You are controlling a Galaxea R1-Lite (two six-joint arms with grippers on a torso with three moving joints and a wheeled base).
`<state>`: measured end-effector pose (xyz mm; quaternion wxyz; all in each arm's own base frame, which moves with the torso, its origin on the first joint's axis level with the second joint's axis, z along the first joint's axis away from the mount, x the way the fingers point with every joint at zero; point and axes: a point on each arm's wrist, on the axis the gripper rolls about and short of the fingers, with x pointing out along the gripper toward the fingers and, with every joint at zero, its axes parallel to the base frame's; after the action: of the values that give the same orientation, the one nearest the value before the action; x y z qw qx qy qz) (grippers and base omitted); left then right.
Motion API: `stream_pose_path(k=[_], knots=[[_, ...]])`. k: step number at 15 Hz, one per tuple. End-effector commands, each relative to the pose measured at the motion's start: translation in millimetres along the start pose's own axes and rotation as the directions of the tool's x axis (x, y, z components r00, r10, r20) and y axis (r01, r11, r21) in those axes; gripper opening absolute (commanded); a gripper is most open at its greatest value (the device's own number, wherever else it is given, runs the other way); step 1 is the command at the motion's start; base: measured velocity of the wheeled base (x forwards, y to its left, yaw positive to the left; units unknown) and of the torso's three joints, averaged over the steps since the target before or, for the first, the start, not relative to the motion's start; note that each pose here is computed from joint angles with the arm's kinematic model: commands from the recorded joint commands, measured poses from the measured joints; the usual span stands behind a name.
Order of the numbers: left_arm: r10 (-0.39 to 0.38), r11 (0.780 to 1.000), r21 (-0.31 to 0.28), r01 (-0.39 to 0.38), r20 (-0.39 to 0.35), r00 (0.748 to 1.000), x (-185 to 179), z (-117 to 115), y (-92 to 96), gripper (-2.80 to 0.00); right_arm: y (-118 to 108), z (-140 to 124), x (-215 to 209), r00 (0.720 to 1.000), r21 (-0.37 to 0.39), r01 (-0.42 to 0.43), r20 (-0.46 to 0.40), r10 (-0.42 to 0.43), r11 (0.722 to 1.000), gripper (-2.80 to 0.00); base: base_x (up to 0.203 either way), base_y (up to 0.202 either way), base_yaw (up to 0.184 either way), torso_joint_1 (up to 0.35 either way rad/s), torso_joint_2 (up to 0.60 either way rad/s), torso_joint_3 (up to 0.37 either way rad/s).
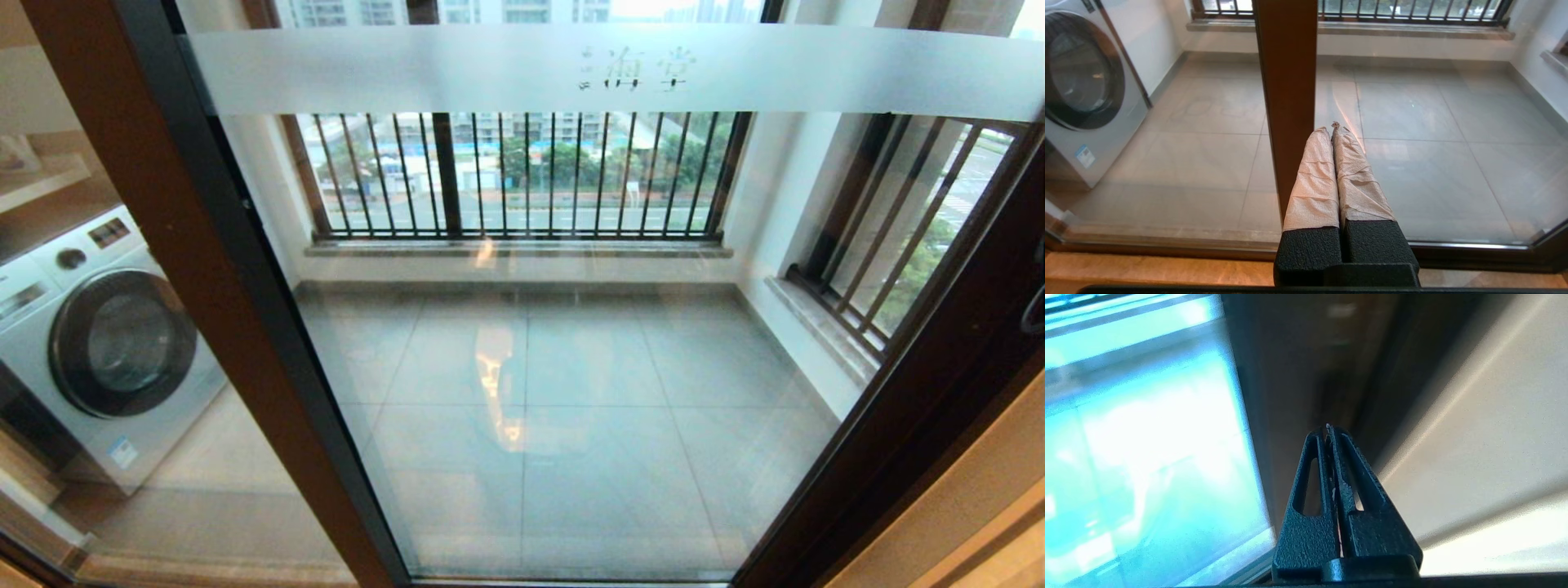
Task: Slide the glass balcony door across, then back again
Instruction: Close the slid door
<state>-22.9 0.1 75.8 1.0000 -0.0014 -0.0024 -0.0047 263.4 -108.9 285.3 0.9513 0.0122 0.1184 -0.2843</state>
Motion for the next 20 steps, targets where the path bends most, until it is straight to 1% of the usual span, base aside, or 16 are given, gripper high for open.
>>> stream_pose_path(k=[1,6,11,15,20], knots=[[0.000,1.000,0.000,0.000,-0.002,1.000,0.2,-0.3,0.0,-2.80,-2.6,6.1,-13.0,0.999,0.006,0.001,0.032,-0.001,1.000,-2.80,0.000,0.000,0.000,0.000,0.00,0.000],[0.000,1.000,0.000,0.000,-0.002,1.000,0.2,-0.3,0.0,-2.80,3.6,-9.2,16.8,0.999,-0.010,-0.001,-0.042,0.000,1.000,-2.80,0.000,0.000,0.000,0.000,0.00,0.000],[0.000,1.000,0.000,0.000,-0.002,1.000,0.2,-0.3,0.0,-2.80,4.1,-24.4,38.5,0.995,-0.015,0.015,-0.102,-0.016,1.000,-2.80,0.000,0.000,0.000,0.000,0.00,0.000],[0.000,1.000,0.000,0.000,-0.002,1.000,0.2,-0.3,0.0,-2.80,-2.7,-29.7,61.9,0.991,-0.008,0.045,-0.123,-0.046,0.999,-2.80,0.000,0.000,0.000,0.000,0.00,0.000],[0.000,1.000,0.000,0.000,-0.003,1.000,0.2,-0.5,0.0,-2.80,-5.3,-36.0,83.7,0.988,-0.006,0.053,-0.144,-0.054,0.999,-2.80,0.000,0.000,0.000,0.000,0.00,0.000]])
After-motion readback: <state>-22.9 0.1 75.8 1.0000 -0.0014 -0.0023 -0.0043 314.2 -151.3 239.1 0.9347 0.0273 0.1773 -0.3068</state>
